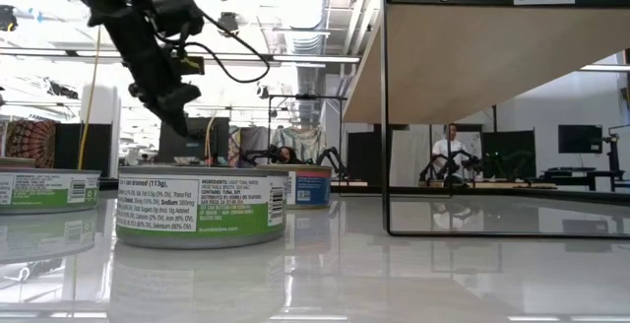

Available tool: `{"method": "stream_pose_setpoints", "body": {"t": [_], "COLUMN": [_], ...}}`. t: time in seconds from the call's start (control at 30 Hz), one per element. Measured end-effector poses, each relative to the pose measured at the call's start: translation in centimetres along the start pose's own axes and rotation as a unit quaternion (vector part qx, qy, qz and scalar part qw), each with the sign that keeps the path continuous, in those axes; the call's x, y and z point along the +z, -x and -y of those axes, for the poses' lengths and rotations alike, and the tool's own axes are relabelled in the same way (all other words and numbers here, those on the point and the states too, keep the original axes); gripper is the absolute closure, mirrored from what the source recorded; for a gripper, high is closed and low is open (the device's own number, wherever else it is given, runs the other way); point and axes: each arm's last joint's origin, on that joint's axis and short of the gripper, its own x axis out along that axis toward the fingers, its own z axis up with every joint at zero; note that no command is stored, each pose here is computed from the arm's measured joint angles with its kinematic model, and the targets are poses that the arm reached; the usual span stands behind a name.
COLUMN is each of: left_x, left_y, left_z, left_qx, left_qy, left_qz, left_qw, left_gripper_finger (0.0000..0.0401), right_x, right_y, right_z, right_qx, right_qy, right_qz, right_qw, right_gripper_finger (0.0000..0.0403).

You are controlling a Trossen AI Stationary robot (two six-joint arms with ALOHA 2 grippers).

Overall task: Stack canned seafood by type on shelf
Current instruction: Stack the green tuna can on top of the green tuna can

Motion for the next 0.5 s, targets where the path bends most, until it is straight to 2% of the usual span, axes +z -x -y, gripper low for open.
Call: {"method": "stream_pose_setpoints", "body": {"t": [0.1, 0.27, 0.37, 0.5], "left_x": [0.3, 0.0, -0.5, -0.9], "left_y": [-1.2, -3.9, -5.2, -6.5], "left_z": [-0.2, -1.3, -2.0, -3.2], "left_qx": [0.022, 0.114, 0.127, 0.144], "left_qy": [0.004, -0.013, -0.021, -0.015], "left_qz": [-0.021, -0.069, -0.101, -0.13], "left_qw": [1.0, 0.991, 0.987, 0.981], "left_gripper_finger": [0.0321, 0.0254, 0.0236, 0.0232], "right_x": [0.0, -0.1, -0.1, 0.1], "right_y": [-0.3, -0.7, -0.7, -0.7], "right_z": [-0.1, -0.2, -0.1, -0.1], "right_qx": [0.0, 0.0, -0.001, -0.002], "right_qy": [0.001, 0.012, 0.021, 0.028], "right_qz": [0.0, -0.002, -0.003, 0.005], "right_qw": [1.0, 1.0, 1.0, 1.0], "right_gripper_finger": [0.0108, 0.0108, 0.0108, 0.0108]}}
